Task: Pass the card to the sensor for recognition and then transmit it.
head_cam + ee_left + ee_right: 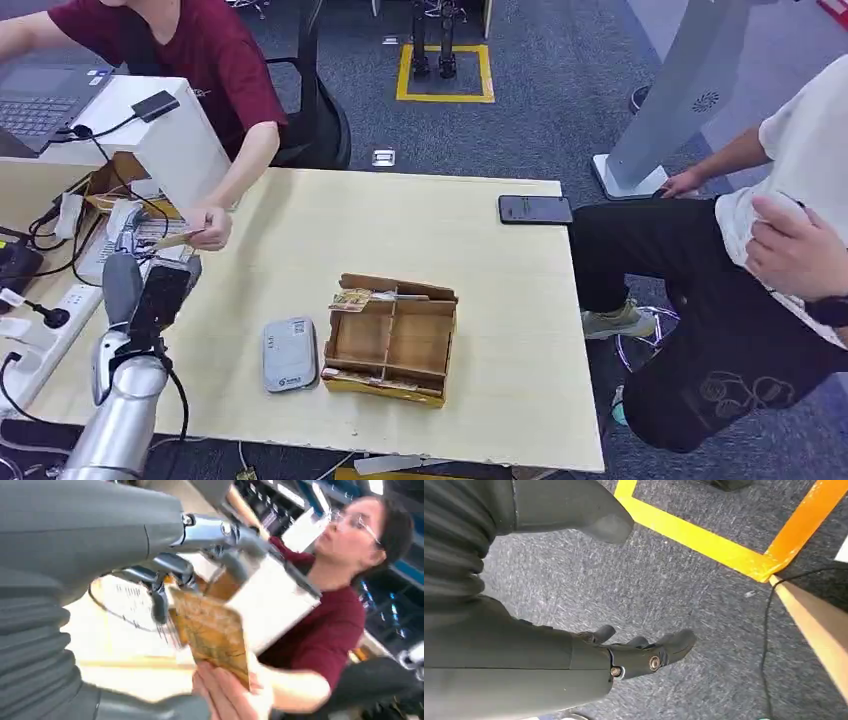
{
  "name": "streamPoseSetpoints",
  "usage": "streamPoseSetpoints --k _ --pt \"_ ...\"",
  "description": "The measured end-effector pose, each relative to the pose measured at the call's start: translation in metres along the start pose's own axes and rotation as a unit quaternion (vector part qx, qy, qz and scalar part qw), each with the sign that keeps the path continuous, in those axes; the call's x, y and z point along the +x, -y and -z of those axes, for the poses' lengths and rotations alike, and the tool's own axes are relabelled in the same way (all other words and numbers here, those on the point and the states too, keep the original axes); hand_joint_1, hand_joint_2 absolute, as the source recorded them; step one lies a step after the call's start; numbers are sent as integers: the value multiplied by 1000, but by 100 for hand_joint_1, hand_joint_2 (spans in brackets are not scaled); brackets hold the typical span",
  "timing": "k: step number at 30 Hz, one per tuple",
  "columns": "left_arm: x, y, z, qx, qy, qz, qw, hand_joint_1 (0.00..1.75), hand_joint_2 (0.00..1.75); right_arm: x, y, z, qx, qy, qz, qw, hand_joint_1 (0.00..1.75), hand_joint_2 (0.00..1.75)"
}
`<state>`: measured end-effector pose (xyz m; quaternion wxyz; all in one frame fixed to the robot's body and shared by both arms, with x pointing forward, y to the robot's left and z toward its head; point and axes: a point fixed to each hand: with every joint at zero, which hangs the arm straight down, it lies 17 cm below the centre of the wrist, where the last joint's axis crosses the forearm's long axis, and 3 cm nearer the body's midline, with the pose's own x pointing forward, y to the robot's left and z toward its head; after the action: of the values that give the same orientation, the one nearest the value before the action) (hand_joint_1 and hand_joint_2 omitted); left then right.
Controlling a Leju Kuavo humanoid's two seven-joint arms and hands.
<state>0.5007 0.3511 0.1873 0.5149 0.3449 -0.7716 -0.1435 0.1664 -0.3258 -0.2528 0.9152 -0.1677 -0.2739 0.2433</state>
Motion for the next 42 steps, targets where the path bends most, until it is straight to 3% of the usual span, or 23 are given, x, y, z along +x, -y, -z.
streamPoseSetpoints --k 2,9,13,16,19,23,30,42 --pt "7 8 -8 -20 4 -44 999 0 175 -3 -1 -1 -2 -1 5 1000 0 175" --pt "61 18 -71 -76 103 -77 989 0 175 -20 -7 -8 0 -17 16 1000 0 175" --pt "111 41 -123 -141 221 12 965 0 175 -28 -6 -10 0 -25 19 1000 0 175" --pt "141 59 -155 -172 267 17 948 0 175 -28 -5 -10 2 -27 21 999 0 175" --pt "156 76 -173 -183 313 83 928 0 175 -26 -5 -9 4 -25 21 999 0 175" --pt "179 89 -194 -167 369 135 904 0 175 -23 -2 -6 2 -26 20 999 0 175" --pt "182 113 -207 -165 388 185 888 0 175 -17 0 -4 3 -21 13 1000 0 175" --pt "174 127 -217 -187 396 192 878 0 175 -15 1 -3 2 -19 13 1000 0 175"
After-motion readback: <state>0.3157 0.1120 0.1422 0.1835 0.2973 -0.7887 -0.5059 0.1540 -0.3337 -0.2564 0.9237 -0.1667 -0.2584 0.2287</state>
